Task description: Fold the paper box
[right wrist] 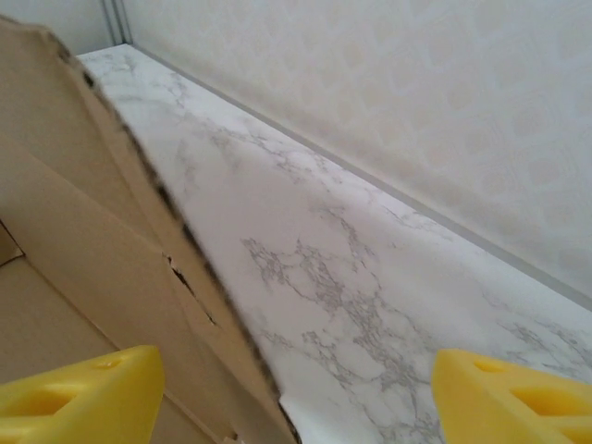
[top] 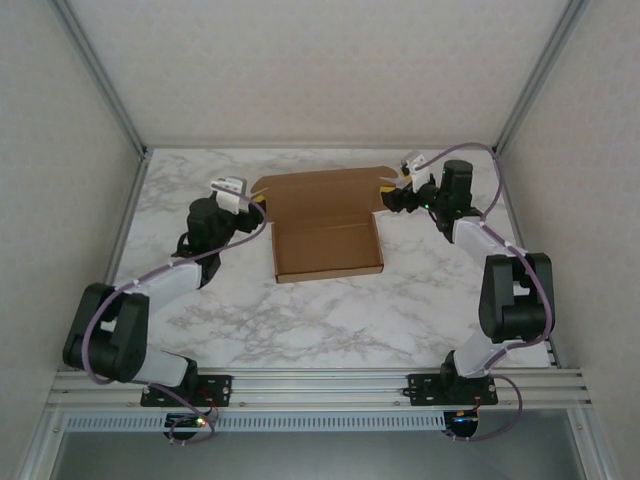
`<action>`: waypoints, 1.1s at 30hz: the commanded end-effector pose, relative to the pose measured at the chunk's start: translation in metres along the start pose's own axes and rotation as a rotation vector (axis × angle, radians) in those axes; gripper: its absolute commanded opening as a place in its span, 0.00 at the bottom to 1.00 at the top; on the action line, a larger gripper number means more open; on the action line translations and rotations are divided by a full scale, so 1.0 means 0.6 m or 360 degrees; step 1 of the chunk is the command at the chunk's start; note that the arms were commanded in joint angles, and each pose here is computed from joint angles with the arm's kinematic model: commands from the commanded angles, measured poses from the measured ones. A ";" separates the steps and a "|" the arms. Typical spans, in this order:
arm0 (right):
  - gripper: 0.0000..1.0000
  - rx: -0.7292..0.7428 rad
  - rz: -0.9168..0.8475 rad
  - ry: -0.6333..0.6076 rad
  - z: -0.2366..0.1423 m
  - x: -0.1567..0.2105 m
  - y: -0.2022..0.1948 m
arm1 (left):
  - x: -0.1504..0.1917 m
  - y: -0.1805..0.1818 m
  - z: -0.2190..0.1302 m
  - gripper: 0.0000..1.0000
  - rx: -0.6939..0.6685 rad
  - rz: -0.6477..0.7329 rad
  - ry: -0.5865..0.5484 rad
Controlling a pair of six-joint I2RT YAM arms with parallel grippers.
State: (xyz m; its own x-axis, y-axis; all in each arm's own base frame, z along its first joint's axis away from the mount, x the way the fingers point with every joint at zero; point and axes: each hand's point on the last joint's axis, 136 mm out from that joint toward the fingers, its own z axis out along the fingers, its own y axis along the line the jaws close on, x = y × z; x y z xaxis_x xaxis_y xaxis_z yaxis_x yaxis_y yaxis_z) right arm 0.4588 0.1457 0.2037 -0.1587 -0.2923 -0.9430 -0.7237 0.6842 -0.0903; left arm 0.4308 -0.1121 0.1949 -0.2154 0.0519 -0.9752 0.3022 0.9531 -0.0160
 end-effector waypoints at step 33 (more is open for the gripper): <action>0.20 0.0594 0.0636 0.0154 0.052 -0.036 0.050 | -0.045 -0.058 0.012 0.12 0.0086 -0.0338 -0.0221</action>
State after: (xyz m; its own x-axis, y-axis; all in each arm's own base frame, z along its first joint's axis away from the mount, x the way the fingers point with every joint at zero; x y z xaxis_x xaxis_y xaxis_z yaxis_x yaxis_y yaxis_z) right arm 0.4530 0.2110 0.1910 -0.3925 -0.2172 -0.8937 -0.5170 0.8558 0.0190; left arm 0.4406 -0.1360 0.1898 -0.2328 -0.1145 -0.9658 0.2933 0.9386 -0.1820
